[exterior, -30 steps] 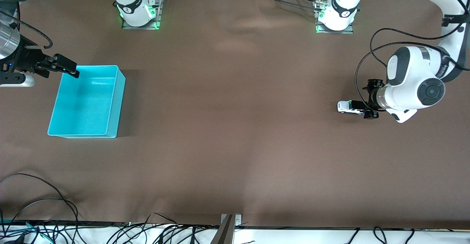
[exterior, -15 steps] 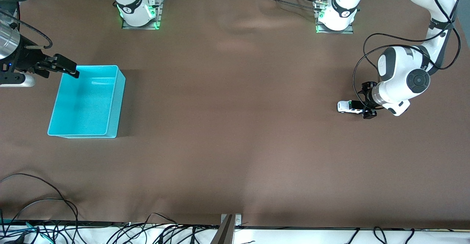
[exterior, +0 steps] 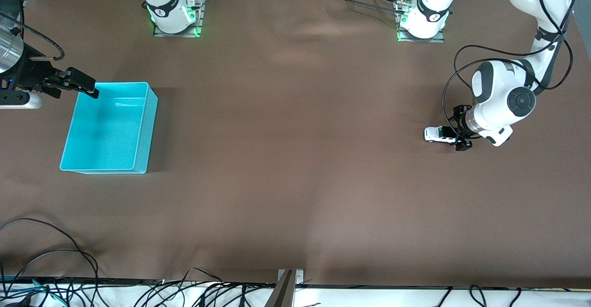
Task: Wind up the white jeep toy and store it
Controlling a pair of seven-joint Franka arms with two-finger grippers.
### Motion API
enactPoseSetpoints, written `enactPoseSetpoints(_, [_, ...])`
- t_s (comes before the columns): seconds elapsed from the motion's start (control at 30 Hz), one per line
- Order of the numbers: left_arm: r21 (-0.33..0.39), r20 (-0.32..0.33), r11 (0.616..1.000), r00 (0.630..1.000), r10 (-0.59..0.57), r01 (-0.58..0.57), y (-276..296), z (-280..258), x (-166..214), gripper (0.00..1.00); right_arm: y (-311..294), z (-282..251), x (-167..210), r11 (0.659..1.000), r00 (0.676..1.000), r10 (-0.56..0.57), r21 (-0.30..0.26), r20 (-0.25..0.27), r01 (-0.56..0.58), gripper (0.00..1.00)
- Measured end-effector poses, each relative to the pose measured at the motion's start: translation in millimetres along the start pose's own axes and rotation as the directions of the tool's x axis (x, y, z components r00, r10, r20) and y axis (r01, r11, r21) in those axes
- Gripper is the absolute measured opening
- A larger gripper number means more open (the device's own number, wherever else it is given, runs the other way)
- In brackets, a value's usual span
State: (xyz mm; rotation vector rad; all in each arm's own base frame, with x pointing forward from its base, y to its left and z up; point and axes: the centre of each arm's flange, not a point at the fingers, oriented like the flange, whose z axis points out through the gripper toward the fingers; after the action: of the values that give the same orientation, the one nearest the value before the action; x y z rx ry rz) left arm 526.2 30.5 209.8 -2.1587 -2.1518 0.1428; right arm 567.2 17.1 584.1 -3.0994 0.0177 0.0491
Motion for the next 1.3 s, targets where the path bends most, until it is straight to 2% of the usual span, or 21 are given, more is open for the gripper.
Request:
enactPoseSetpoints(0.03, [-0.002, 0.0, 1.0, 1.0, 0.0, 0.0, 0, 2, 0, 0.98, 0, 0, 0, 1.0, 1.0, 0.0, 0.0, 0.0, 0.0, 1.0])
enactPoseSetpoints(0.1, [-0.004, -0.001, 1.0, 1.0, 0.0, 0.0, 0, 5, 0, 0.91, 0, 0, 0, 1.0, 1.0, 0.0, 0.0, 0.0, 0.0, 1.0])
enactPoseSetpoints(0.13, [-0.005, -0.001, 1.0, 1.0, 0.0, 0.0, 1, 6, 0, 0.81, 0, 0, 0, 1.0, 1.0, 0.0, 0.0, 0.0, 0.0, 1.0])
enactPoseSetpoints(0.17, [-0.006, -0.001, 1.0, 1.0, 0.0, 0.0, 1, 7, 0, 0.76, 0, 0, 0, 1.0, 1.0, 0.0, 0.0, 0.0, 0.0, 1.0])
enactPoseSetpoints(0.33, [-0.009, -0.001, 1.0, 1.0, 0.001, -0.001, 1, 7, 0, 0.52, -1, 0, 0, 1.0, 1.0, 0.0, 0.006, -0.002, 0.0, 1.0])
enactPoseSetpoints(0.37, [-0.011, -0.001, 1.0, 1.0, 0.002, -0.002, 1, 6, 0, 0.5, -1, -1, 0, 1.0, 1.0, 0.0, 0.009, -0.002, 0.0, 1.0])
enactPoseSetpoints(0.7, [-0.029, 0.0, 0.999, 1.0, 0.02, -0.02, 6, -2, -13, 0.5, -2, -1, 0, 1.0, 1.0, 0.002, 0.024, -0.003, -0.002, 1.0])
enactPoseSetpoints(0.93, [-0.053, 0.015, 0.998, 1.0, 0.017, -0.016, 8, -18, -55, 0.5, -2, -1, 0, 1.0, 1.0, 0.002, 0.025, -0.003, -0.002, 1.0])
enactPoseSetpoints(1.3, [-0.05, 0.034, 0.999, 0.999, 0.01, -0.009, 2, -17, -108, 0.5, -2, -1, 0, 1.0, 1.0, 0.002, 0.025, -0.003, -0.002, 1.0])
